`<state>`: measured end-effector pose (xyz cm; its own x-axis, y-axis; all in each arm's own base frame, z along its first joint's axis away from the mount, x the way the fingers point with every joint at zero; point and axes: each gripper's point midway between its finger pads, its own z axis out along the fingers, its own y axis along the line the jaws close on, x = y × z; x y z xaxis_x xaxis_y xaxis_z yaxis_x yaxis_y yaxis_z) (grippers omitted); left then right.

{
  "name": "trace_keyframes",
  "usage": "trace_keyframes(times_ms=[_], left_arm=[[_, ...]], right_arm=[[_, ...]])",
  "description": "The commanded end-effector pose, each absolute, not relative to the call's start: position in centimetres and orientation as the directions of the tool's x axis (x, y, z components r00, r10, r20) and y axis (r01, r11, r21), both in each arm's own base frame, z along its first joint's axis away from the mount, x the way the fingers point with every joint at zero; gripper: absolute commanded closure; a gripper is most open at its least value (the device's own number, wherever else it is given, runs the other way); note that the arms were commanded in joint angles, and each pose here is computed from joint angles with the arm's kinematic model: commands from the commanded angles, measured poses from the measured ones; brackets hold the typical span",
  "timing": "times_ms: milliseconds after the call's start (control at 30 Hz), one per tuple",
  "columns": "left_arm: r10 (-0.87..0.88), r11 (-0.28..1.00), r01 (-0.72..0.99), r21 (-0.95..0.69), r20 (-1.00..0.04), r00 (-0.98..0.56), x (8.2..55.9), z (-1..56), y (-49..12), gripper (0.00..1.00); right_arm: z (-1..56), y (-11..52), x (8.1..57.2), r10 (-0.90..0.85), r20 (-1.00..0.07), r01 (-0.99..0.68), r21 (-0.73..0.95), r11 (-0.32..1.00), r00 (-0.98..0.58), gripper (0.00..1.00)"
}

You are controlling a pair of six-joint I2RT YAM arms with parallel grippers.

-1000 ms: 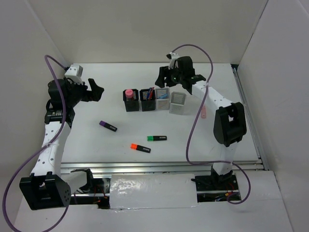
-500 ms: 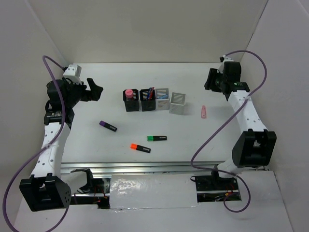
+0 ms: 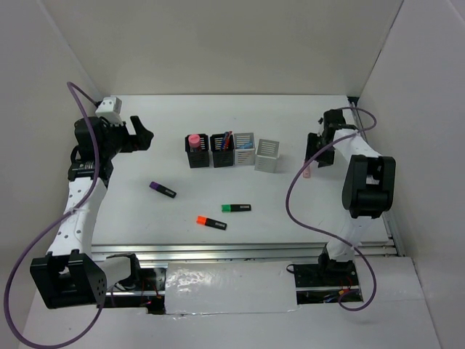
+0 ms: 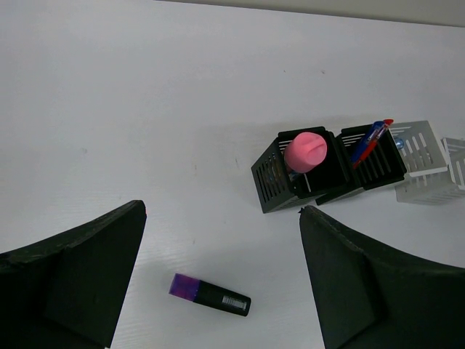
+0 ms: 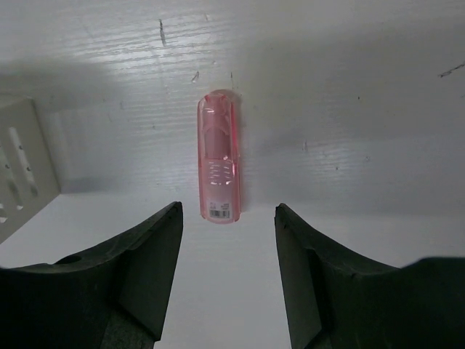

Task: Sort the stationery into containers
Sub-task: Pick up the pen from the center of the board.

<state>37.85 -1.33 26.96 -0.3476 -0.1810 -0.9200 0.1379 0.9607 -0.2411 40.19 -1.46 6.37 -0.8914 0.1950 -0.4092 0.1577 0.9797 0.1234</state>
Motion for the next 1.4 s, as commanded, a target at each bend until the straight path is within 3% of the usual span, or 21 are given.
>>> trace_keyframes(times_ms=[0,267,533,667,833,933,1033,1133,1267,1367], left_arm=[[-0.187,0.962,0.136,-0.236,-0.935,-0.302,38.0,28.4,-1.1,0.01],[-0.194,0.958,0.142,-0.25,-0.925,-0.326,38.1,27.4,-1.3,0.01],[-0.185,0.96,0.138,-0.244,-0.921,-0.342,38.3,27.2,-1.2,0.01],[-0.188,0.957,0.149,-0.249,-0.924,-0.334,38.3,27.5,-1.3,0.01],[-0.188,0.957,0.148,-0.249,-0.923,-0.336,38.3,27.6,-1.3,0.01],[-0.19,0.953,0.164,-0.255,-0.923,-0.335,38.1,27.7,-1.6,0.01],[-0.186,0.944,0.208,-0.256,-0.933,-0.307,37.7,28.4,-2.2,0.01],[-0.158,0.934,0.279,-0.224,-0.958,-0.241,37.2,29.8,-2.7,0.01],[-0.118,0.907,0.374,-0.192,-0.97,-0.212,36.6,30.8,-3.9,0.01],[-0.133,0.905,0.356,-0.232,-0.95,-0.281,37.0,29.8,-3.8,0.01]], right_arm=[[6.6,-1.5,41.1,0.173,-0.41,0.145,0.098,0.985,-0.896,0.39],[4.3,-0.8,42.3,0.143,-0.358,0.121,0.082,0.989,-0.923,0.41],[2.9,-0.9,43.1,0.116,-0.284,0.109,0.038,0.993,-0.952,0.52],[2.4,-1.4,43.1,0.08,-0.25,0.085,-0.011,0.996,-0.965,0.64],[2.6,-1.6,42.3,0.085,-0.231,0.087,0.005,0.996,-0.969,0.87],[5.1,-1.0,43.0,0.046,-0.287,0.029,0.065,0.997,-0.957,0.99],[11.4,-0.1,45.7,-0.016,-0.431,-0.069,0.108,0.992,-0.902,1.0],[22.1,2.0,48.3,-0.094,-0.674,-0.209,0.091,0.974,-0.733,1.0],[31.2,7.5,48.5,-0.096,-0.869,-0.361,0.099,0.927,-0.485,1.0],[34.7,12.3,47.2,-0.076,-0.942,-0.46,0.088,0.884,-0.326,1.0]])
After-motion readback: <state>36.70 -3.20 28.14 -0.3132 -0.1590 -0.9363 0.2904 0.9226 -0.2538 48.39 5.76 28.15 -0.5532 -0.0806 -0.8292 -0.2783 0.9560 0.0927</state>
